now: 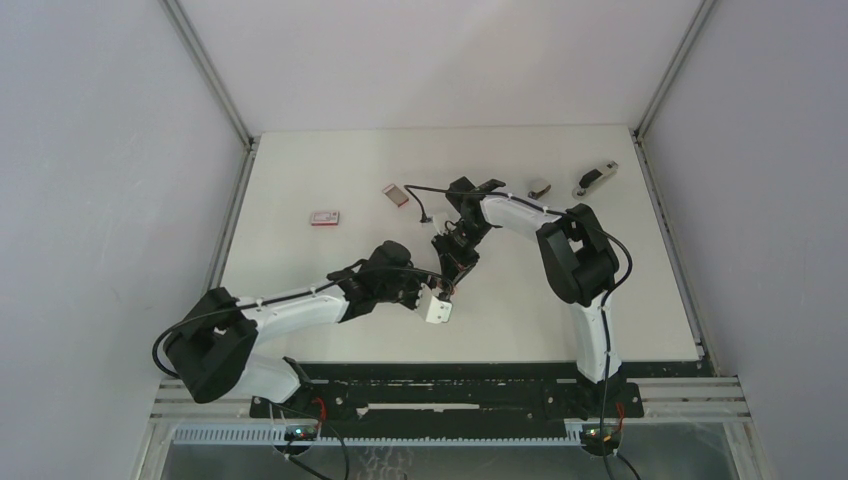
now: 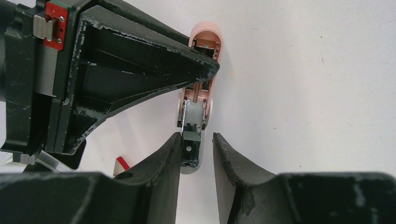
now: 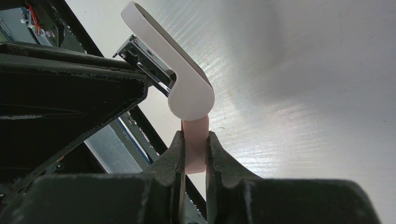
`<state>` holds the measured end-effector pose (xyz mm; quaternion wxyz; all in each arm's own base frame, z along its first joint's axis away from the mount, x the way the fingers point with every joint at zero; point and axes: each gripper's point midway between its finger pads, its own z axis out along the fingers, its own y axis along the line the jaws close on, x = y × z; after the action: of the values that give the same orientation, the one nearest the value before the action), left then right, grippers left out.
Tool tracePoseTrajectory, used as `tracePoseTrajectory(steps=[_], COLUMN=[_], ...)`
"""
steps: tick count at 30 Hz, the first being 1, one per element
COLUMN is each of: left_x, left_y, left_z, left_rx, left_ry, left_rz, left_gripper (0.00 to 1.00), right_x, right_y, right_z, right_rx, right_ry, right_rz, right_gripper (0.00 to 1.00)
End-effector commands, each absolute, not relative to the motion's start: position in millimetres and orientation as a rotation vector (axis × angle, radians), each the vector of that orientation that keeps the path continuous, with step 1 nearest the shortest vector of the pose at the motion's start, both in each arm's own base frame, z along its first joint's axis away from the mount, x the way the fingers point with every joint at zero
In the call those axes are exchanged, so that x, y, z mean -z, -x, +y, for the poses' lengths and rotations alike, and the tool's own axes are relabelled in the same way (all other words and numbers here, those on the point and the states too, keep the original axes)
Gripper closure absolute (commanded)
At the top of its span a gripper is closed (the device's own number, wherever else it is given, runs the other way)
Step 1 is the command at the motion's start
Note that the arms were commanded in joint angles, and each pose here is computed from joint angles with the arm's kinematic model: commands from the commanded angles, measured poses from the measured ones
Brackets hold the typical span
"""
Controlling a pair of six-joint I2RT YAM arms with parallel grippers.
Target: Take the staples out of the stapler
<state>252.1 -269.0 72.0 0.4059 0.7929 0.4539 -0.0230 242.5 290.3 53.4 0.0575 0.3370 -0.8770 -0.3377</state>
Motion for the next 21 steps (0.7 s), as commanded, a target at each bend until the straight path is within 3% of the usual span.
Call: tracePoseTrajectory(steps=[1,21], left_x=[-97.7,-101.8], left_y=[-263.8,-265.2], left_z=[-286.3,-288.3], left_rx=[0.036,0.035], left_ry=[-1.946,-1.928], left_rz=[1.084,1.097], left_gripper=[0.65,0.73], right_x=[-64.2,-61.8], right_y=[-247.4,-247.7], right_z=[300.6,300.6], right_rx=[1.091,1.080], right_ry=[-1.077,-1.076], right_rz=[-2.643,-2.643], right_gripper=[1.00,1.00])
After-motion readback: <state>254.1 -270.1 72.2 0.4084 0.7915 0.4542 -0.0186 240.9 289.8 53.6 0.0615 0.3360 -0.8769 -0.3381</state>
